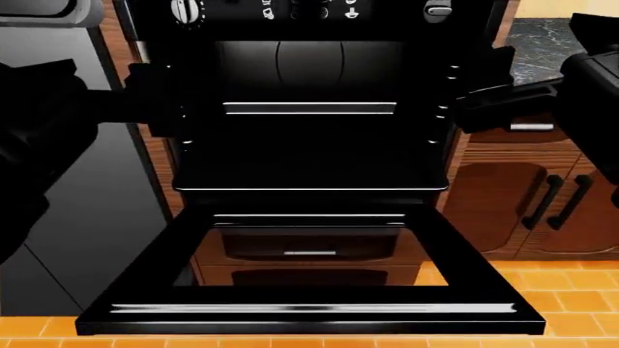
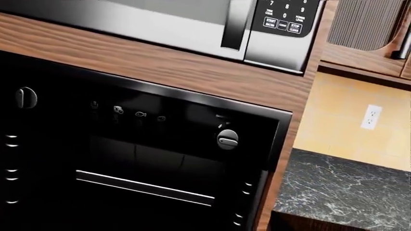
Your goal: Fully slide the oven rack out.
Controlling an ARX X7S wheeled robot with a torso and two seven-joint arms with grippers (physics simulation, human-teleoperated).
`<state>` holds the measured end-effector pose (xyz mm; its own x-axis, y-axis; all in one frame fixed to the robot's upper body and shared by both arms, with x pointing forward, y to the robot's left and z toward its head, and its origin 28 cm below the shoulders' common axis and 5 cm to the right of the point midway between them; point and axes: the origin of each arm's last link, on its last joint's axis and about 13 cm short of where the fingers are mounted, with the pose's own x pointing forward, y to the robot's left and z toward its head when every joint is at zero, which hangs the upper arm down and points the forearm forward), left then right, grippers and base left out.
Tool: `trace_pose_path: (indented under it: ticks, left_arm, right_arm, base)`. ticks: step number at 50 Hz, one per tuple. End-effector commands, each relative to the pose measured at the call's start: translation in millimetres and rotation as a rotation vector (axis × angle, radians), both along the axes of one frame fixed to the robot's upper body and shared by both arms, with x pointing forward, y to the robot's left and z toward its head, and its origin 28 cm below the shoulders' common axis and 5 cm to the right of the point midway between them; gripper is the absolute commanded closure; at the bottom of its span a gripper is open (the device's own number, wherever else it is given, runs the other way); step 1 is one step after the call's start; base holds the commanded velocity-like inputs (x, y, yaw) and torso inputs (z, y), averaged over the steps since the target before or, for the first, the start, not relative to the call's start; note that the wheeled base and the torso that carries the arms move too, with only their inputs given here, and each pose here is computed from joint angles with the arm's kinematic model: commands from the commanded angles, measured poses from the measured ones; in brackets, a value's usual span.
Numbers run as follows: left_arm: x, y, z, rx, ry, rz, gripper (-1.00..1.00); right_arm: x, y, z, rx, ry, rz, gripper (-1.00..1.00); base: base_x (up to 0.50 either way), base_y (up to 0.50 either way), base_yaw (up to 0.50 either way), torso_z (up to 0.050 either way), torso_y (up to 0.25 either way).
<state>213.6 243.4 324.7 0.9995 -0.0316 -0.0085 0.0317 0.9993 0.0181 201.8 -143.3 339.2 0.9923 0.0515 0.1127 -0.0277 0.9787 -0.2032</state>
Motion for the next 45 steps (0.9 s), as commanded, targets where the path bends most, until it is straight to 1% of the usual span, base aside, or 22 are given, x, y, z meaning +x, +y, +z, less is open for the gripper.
trace_pose_path:
  ticks: [1,13,28,37,42,45]
  left_arm:
    - [-0.4,0.3,-0.6,0.004,0.001,0.009,-1.00]
    - [0.5,0.4,0.0,0.008,0.004,0.016,-1.00]
    - [-1.2,1.7,-2.2,0.019,0.016,0.024,-1.00]
    - [-0.6,1.5,-4.1,0.018,0.021,0.020,-1.00]
    - [-2.7,2.1,1.7,0.018,0.007,0.020,-1.00]
    - [-1.3,1.9,0.0,0.019,0.013,0.018,-1.00]
  right_arm:
    - [2.9,-0.1,-3.0,0.017,0.025,-0.018,-1.00]
    - [1.9,0.3,-2.0,0.005,0.004,-0.012,-1.00]
    - [0.7,0.1,-2.5,-0.008,0.010,-0.018,-1.00]
    - [-0.4,0.6,-2.5,-0.005,0.014,-0.019,-1.00]
    - [-3.3,0.6,-3.0,0.004,0.016,-0.024,-1.00]
    - [-4.9,0.3,-3.2,0.013,0.017,-0.023,-1.00]
  base:
    - [0.00,0.00,0.00,0.000,0.000]
    - [0.35,0.00,0.00,0.000,0.000]
    - [0.39,0.00,0.00,0.000,0.000]
    - [0.34,0.00,0.00,0.000,0.000]
    - [0.28,0.00,0.00,0.000,0.003]
    - [0.25,0.00,0.00,0.000,0.000]
